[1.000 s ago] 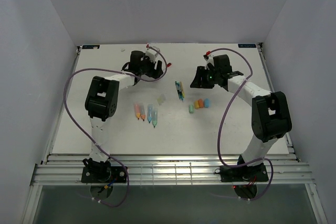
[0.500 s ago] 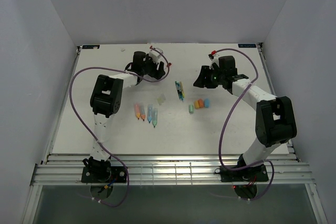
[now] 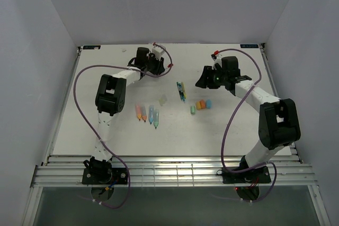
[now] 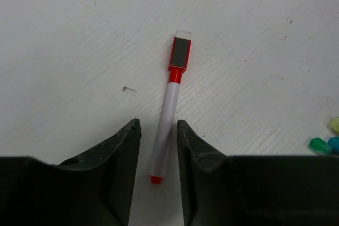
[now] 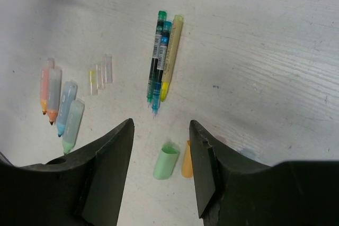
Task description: Open the pen caps
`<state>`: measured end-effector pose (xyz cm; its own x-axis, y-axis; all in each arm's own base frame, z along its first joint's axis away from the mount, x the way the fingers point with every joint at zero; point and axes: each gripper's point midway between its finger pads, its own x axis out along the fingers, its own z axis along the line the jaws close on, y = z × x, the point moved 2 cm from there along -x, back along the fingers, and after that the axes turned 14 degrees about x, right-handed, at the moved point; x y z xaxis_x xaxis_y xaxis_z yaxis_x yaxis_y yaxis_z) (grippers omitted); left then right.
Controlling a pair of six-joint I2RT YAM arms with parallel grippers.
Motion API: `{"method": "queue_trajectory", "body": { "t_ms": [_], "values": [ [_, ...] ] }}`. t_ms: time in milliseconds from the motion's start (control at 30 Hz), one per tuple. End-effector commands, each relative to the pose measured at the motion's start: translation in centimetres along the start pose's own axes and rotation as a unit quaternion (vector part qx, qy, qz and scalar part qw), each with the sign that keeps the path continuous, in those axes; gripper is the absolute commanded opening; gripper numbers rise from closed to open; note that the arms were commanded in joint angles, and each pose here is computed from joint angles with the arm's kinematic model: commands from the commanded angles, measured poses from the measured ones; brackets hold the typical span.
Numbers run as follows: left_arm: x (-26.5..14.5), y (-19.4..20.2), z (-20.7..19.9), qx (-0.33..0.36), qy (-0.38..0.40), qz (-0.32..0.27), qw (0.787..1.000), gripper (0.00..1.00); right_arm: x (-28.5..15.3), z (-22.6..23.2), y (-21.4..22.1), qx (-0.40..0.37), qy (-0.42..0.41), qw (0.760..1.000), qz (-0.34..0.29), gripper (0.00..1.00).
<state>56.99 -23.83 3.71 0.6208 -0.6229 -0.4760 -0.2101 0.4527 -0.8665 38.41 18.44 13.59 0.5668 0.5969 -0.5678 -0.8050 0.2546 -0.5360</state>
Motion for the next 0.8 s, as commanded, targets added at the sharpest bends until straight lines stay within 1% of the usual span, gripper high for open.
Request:
{"method": "queue_trajectory", "body": {
  "t_ms": [0, 67, 100, 133, 267, 300, 333, 400, 467, 500, 533, 567, 600, 667, 700, 733, 767],
  "values": [
    [0.1, 2.5, -2.8, -0.040, 0.066, 0.055, 0.995, 0.41, -1.3, 1.4, -1.5, -0.016, -0.023, 0.999, -0.032, 0.52],
    [0.2, 2.9, -3.8, -0.055, 0.094, 0.058, 0.992, 0.36, -1.4, 1.4, -1.5, -0.016, -0.024, 0.999, -0.033, 0.52],
    [0.1, 3.0, -4.0, -0.059, 0.099, 0.059, 0.992, 0.29, -1.4, 1.4, -1.3, -0.014, -0.024, 0.999, -0.032, 0.52],
    [0.1, 3.1, -4.4, -0.068, 0.108, 0.061, 0.990, 0.26, -1.5, 1.5, -1.3, -0.015, -0.025, 0.999, -0.032, 0.52],
    [-0.2, 3.1, -5.1, -0.085, 0.121, 0.062, 0.987, 0.13, -1.7, 1.4, -0.9, -0.012, -0.025, 0.999, -0.029, 0.52],
    [-0.3, 3.3, -5.3, -0.089, 0.124, 0.063, 0.986, 0.08, -1.8, 1.5, -0.9, -0.012, -0.027, 0.999, -0.030, 0.52],
    [-0.4, 3.3, -5.4, -0.090, 0.125, 0.063, 0.986, 0.07, -1.9, 1.6, -0.8, -0.008, -0.028, 0.999, -0.029, 0.52],
    [-0.8, 3.1, -5.4, -0.097, 0.121, 0.062, 0.986, 0.00, -2.0, 1.7, -0.6, -0.004, -0.032, 0.999, -0.026, 0.52],
    [-1.1, 2.5, -5.4, -0.101, 0.117, 0.052, 0.987, 0.00, -2.1, 1.8, -0.4, 0.005, -0.033, 0.999, -0.024, 0.52],
    [-1.8, 1.0, -5.4, -0.104, 0.114, 0.037, 0.987, 0.00, -2.2, 1.9, -0.3, 0.007, -0.035, 0.999, -0.023, 0.53],
    [-2.1, 0.9, -5.5, -0.106, 0.112, 0.026, 0.988, 0.00, -2.3, 2.0, -0.2, 0.011, -0.039, 0.999, -0.021, 0.53],
    [-2.6, 0.3, -5.6, -0.109, 0.109, 0.017, 0.988, 0.00, -2.3, 2.4, 0.2, 0.023, -0.052, 0.998, -0.015, 0.53],
    [-3.7, -1.6, -5.6, -0.123, 0.108, -0.001, 0.987, 0.00, -2.2, 2.6, 0.3, 0.028, -0.060, 0.998, -0.013, 0.53],
    [-4.6, -2.5, -6.1, -0.129, 0.108, -0.030, 0.985, 0.00, -2.1, 3.5, 0.4, 0.047, -0.090, 0.995, -0.013, 0.54],
    [-5.9, -4.5, -6.3, -0.129, 0.114, -0.053, 0.984, 0.00, -2.0, 3.8, 0.6, 0.056, -0.102, 0.993, -0.010, 0.57],
    [-6.4, -5.1, -6.7, -0.145, 0.120, -0.064, 0.980, 0.00, -2.0, 4.1, 0.7, 0.064, -0.116, 0.991, -0.008, 0.59],
    [-6.9, -4.9, -7.6, -0.158, 0.131, -0.061, 0.977, 0.00, -2.1, 5.0, 0.4, 0.063, -0.145, 0.987, -0.017, 0.62]
  ]
}}
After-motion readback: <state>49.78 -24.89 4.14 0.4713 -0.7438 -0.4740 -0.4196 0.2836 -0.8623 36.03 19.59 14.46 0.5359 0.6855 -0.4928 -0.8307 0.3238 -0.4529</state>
